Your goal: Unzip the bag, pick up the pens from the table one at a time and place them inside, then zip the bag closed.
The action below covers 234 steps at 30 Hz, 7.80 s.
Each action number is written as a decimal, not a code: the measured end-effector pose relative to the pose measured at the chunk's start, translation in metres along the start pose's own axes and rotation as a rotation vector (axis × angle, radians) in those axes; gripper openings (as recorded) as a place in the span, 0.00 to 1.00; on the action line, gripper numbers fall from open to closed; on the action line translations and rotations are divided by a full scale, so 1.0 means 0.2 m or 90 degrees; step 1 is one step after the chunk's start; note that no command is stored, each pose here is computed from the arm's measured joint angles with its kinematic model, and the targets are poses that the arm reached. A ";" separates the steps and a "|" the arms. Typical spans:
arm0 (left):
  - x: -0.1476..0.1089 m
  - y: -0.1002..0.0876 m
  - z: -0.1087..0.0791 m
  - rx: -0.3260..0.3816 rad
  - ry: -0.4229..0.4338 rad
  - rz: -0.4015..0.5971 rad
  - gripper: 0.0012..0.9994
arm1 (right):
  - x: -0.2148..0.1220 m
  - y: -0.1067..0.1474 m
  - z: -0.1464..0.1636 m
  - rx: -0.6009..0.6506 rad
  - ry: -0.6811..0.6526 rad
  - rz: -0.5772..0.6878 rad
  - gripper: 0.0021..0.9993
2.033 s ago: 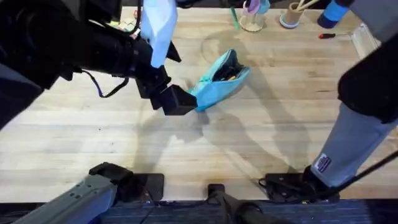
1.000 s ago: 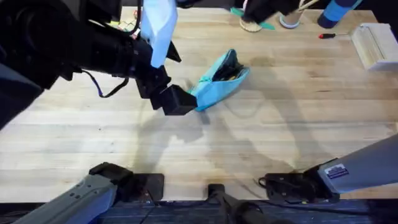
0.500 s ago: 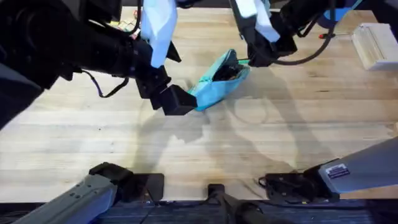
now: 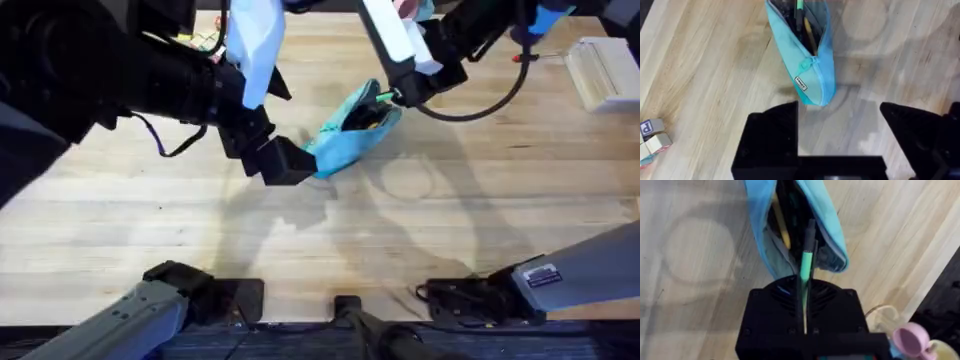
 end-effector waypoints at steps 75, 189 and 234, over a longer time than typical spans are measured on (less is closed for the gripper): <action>-0.07 0.10 0.09 0.024 -0.029 0.003 1.00 | 0.07 -0.36 0.04 0.119 0.023 -0.078 1.00; 0.08 0.61 0.08 0.090 -0.014 -0.168 0.99 | 0.41 -0.76 0.05 0.526 -0.035 0.028 0.53; 0.11 0.61 0.10 0.035 0.018 -0.206 0.99 | 0.25 -0.77 -0.04 0.565 0.045 -0.052 0.03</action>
Point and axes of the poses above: each hand's point on the last joint's axis, 136 mm out from that joint toward the fingers, its own x axis out along the fingers, its own z axis along the line the jaws close on, y = z × x, the point moved 8 cm from there along -x, back along the fingers, and after that the axes turned 1 degree about x, right-handed, at the moved point
